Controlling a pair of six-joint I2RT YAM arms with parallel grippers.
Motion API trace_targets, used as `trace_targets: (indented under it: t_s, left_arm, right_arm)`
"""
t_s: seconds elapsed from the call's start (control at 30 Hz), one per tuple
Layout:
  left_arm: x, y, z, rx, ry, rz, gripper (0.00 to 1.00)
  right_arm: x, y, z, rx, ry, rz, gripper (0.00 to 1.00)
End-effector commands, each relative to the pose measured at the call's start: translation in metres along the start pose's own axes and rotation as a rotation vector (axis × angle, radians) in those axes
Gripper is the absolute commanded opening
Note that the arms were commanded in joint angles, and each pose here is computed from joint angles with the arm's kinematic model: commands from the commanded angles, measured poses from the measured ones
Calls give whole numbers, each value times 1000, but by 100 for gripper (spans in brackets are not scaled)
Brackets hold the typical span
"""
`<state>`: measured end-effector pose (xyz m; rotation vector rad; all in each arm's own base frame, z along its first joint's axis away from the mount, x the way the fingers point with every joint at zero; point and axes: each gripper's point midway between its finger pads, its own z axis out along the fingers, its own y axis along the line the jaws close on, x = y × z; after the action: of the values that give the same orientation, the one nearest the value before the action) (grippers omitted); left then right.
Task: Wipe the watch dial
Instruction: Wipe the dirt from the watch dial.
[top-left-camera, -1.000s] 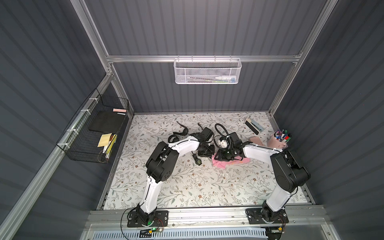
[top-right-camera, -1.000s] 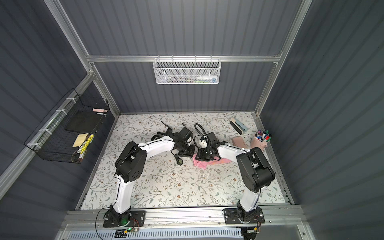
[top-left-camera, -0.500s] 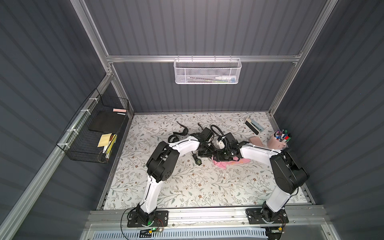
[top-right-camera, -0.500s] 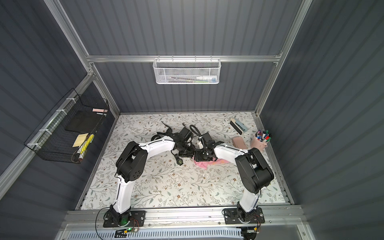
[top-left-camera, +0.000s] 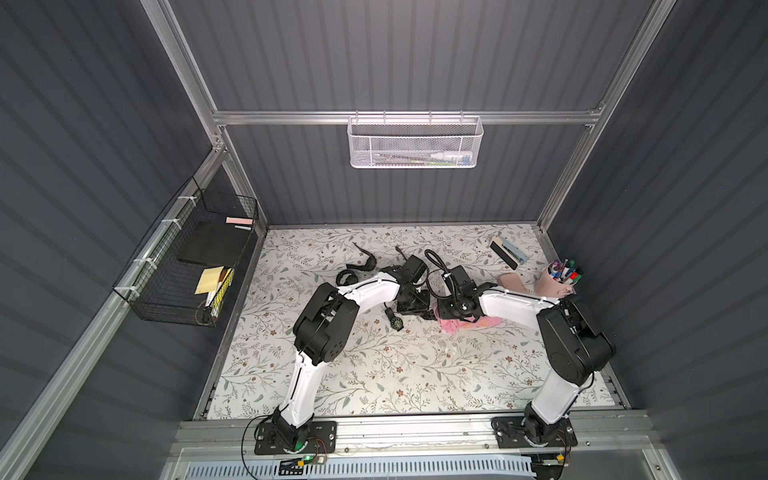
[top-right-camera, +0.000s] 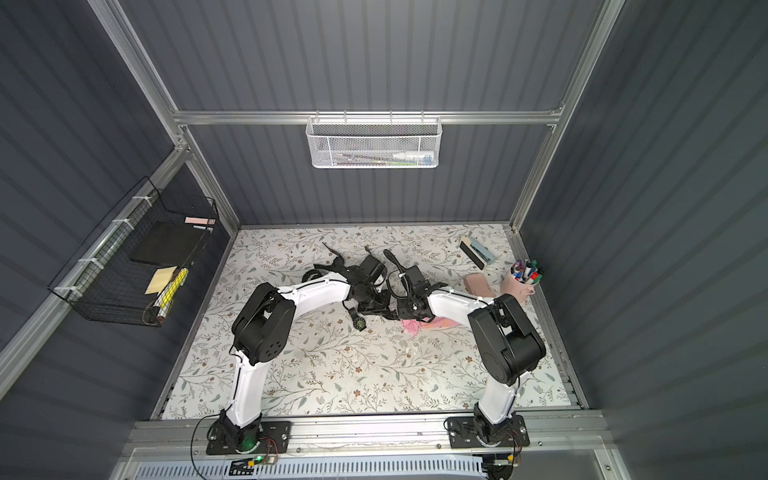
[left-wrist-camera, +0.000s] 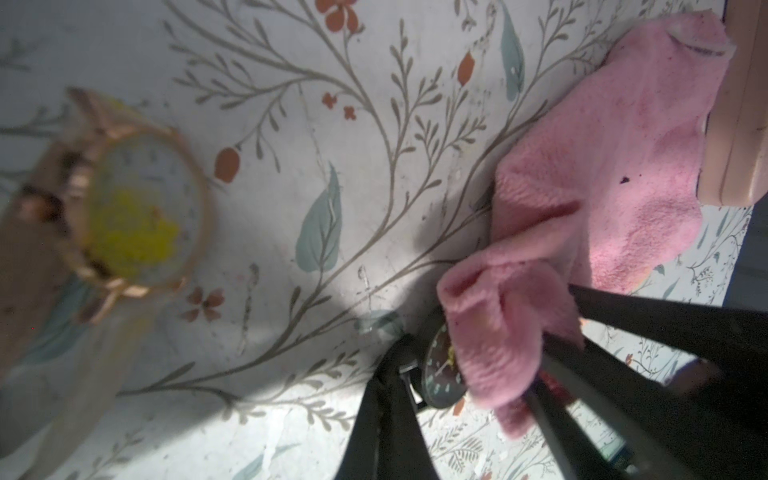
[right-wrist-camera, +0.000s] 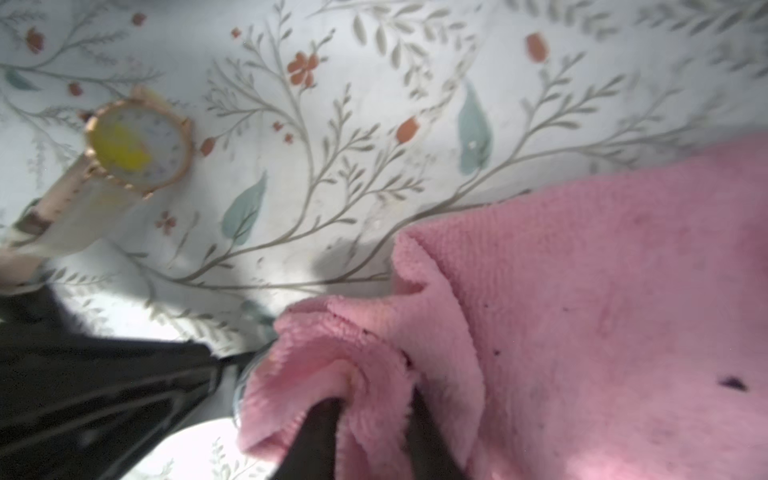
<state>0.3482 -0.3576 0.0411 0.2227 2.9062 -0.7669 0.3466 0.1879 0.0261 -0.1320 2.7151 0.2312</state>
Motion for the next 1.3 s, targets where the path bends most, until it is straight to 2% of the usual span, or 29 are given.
trace_targets:
  t_s: [0.0,0.2,0.27,0.5,0.63,0.77,0.93,1.17,1.27]
  left_arm:
    - [-1,-12,-14,22,-9,1,0]
    - [2,-10,-13,17,-2,1,0]
    - [0,-11,-14,21,-8,-1,0]
    - [-6,-17,-18,33,-27,7,0]
    - [-6,-18,-20,38,-33,13,0]
    - [-5,-17,-19,39,-34,13,0]
    - [-2,-23,-22,77,-34,15,0]
    - [-4,-26,-24,92,-41,18,0]
    - [-1,-24,-23,88,-35,17,0]
  right_arm:
    - [27,-36,13,133,75,37,12]
    - [16,-34,-5,92,22,62,3]
    - [7,-30,-18,47,-22,74,0]
    - [-22,7,-71,-170,-157,18,0]
    - [-21,41,-72,-341,-92,-12,0]
    - [-6,55,-51,-382,11,-8,0]
    - [13,54,-26,-385,92,29,0]
    - [25,25,4,-206,156,62,0]
    - [24,10,9,-116,144,96,0]
